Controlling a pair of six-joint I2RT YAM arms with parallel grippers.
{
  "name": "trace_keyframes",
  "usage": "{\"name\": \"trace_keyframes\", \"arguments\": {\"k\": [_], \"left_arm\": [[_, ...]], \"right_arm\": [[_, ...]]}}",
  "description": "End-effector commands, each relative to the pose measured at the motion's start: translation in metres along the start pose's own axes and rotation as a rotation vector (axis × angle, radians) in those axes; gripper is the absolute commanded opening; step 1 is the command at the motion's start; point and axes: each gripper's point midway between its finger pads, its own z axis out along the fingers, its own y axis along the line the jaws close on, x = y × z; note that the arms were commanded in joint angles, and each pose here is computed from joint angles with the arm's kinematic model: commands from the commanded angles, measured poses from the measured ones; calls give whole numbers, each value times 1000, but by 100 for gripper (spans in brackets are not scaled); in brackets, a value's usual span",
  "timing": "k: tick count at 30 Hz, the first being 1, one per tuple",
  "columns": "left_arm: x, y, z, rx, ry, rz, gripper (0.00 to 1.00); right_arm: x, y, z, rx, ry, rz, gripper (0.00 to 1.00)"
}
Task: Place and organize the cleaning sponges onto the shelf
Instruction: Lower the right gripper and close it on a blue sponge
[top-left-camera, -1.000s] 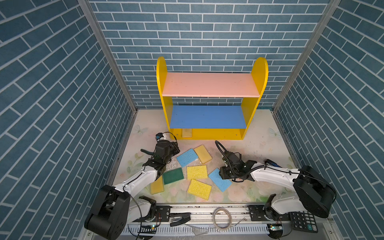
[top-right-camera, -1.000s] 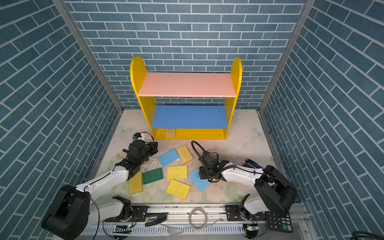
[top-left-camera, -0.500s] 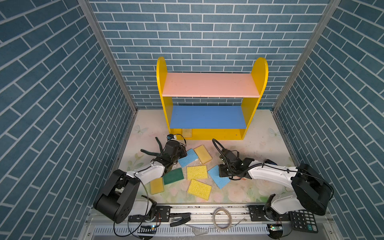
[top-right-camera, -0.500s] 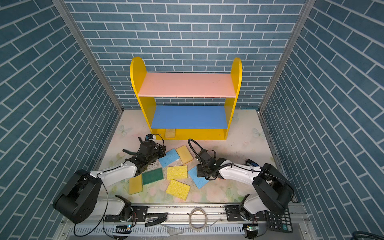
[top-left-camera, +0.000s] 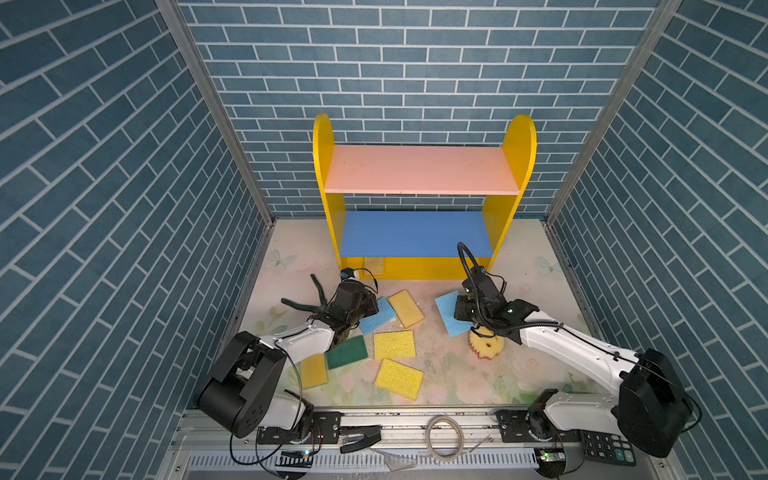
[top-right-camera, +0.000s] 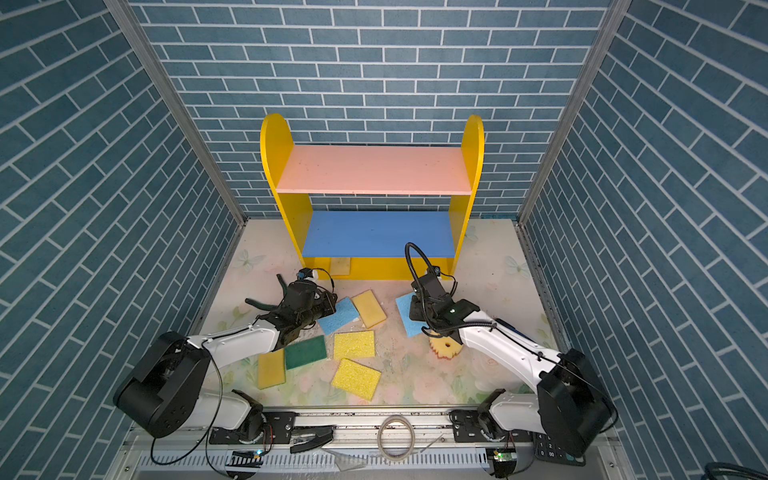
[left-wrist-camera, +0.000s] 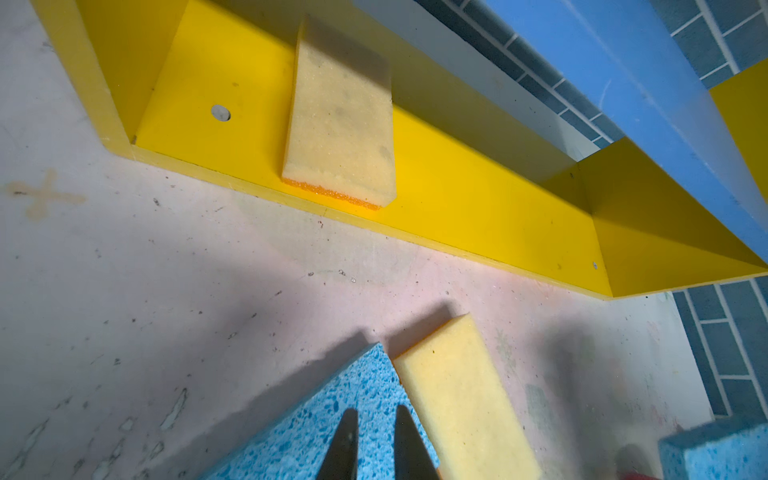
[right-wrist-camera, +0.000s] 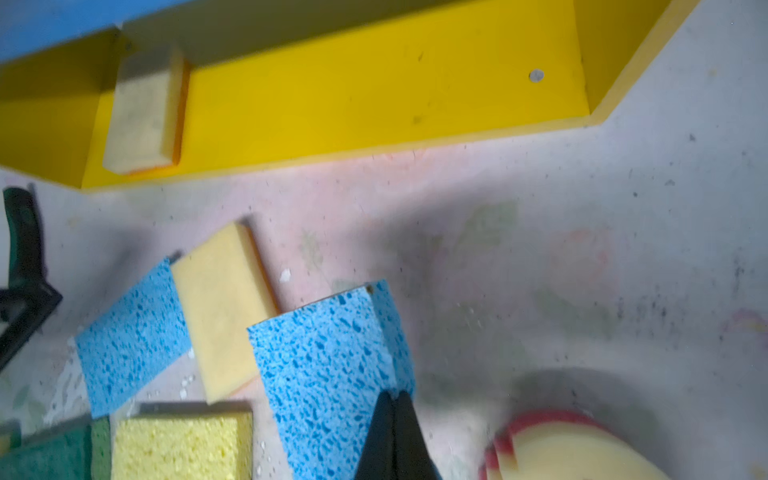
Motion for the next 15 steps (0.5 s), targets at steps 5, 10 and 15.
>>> {"name": "trace_keyframes", "arguments": {"k": [5, 10, 15], "left_arm": [[0, 15, -20, -65, -31, 23, 19], [-1, 21, -27, -92, -34, 37, 22], [-1, 27, -33, -115, -47, 36, 22]], "right_arm": [[-39, 33, 23, -44, -75, -14, 0], [-60, 43, 36, -28, -130, -20, 0], [-74, 55, 53, -52, -179, 28, 0]]}}
